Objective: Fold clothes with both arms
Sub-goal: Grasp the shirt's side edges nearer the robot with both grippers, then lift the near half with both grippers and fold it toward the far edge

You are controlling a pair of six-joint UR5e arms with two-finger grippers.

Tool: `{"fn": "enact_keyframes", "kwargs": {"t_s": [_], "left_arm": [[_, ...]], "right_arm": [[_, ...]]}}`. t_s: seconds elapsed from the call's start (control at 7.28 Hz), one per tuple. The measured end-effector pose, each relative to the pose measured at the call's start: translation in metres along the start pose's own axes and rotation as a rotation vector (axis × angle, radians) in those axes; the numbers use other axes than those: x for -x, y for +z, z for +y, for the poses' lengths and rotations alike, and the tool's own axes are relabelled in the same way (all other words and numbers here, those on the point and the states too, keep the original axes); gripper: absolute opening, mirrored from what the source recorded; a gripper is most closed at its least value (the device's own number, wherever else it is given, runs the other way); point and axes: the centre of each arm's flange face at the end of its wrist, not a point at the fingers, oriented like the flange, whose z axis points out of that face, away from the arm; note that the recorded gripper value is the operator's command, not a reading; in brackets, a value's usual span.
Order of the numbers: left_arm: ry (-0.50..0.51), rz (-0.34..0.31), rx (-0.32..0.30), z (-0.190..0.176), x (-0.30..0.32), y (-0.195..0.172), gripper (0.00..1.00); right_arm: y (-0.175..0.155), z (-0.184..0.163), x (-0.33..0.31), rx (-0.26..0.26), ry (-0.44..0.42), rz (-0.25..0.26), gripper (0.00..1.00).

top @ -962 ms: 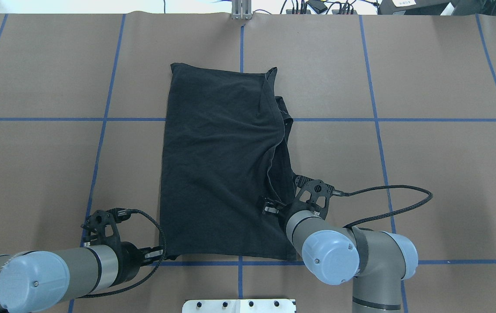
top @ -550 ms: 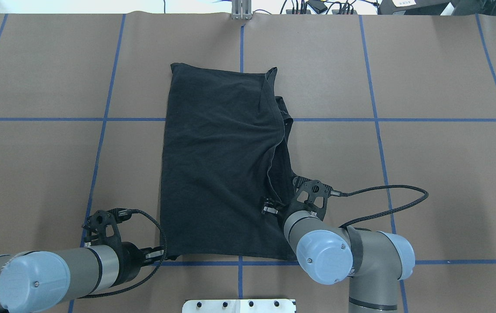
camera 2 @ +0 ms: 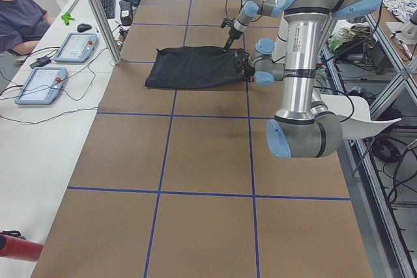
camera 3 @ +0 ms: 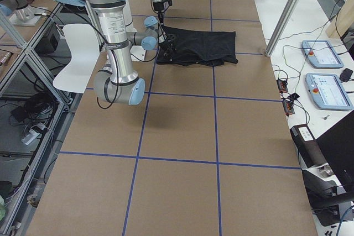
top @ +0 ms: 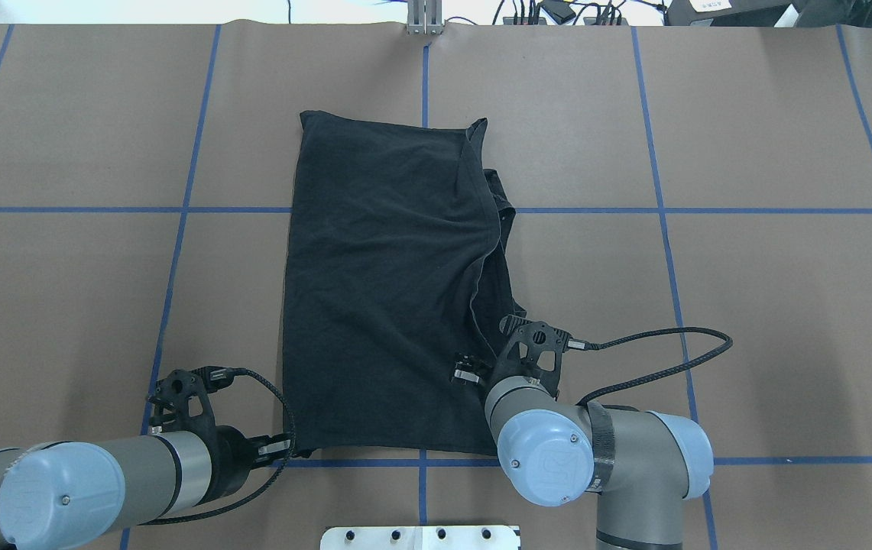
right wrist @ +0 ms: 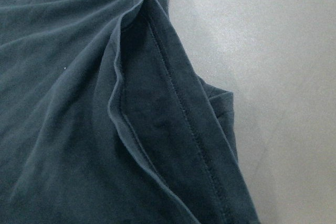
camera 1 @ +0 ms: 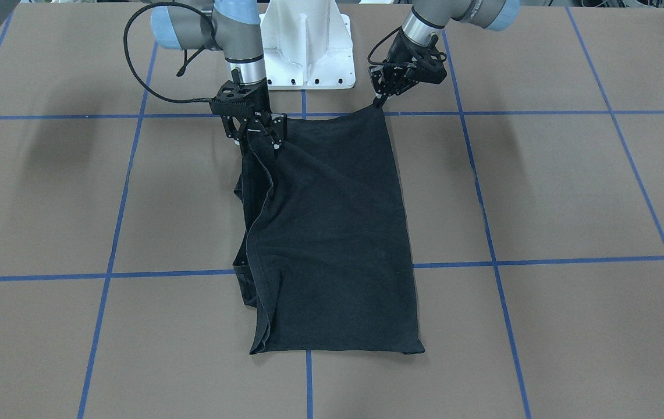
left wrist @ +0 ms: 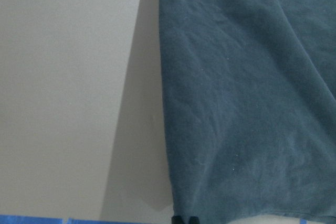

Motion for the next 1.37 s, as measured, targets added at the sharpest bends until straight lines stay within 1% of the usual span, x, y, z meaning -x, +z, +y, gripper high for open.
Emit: {"fn": "enact_keyframes", "kwargs": {"t_s": [0.14, 0.27, 0.41, 0.82, 0.96, 1.1, 1.37], "left_arm": [[0.0, 0.0, 0.0, 0.0, 0.0, 0.0, 0.0], [0.0, 0.0, -0.001, 0.0, 0.0, 0.0, 0.0], [0.0, 0.001, -0.001, 0.0, 0.0, 0.0, 0.0], [-0.001, 0.002, -0.002, -0.001, -0.001, -0.001, 0.0], [-0.001, 0.003, -0.002, -0.001, -0.001, -0.001, 0.0], [-0.001, 0.008, -0.001, -0.001, -0.003, -0.003, 0.0], [-0.004, 0.047, 0.006, -0.001, -0.014, -0.022, 0.0]], "right_arm": [[0.004, 0.002, -0.001, -0.001, -0.004, 0.009, 0.56], [0.008, 0.003, -0.001, -0.003, -0.004, 0.014, 0.33], [0.009, 0.003, -0.001, -0.003, -0.001, 0.016, 0.0], [0.009, 0.002, 0.0, -0.009, 0.002, 0.014, 0.0], [0.005, -0.003, 0.002, -0.014, 0.005, 0.006, 0.0], [-0.001, -0.01, 0.003, -0.015, 0.011, -0.006, 0.0], [-0.024, -0.023, -0.004, -0.011, 0.025, -0.038, 0.0]]}}
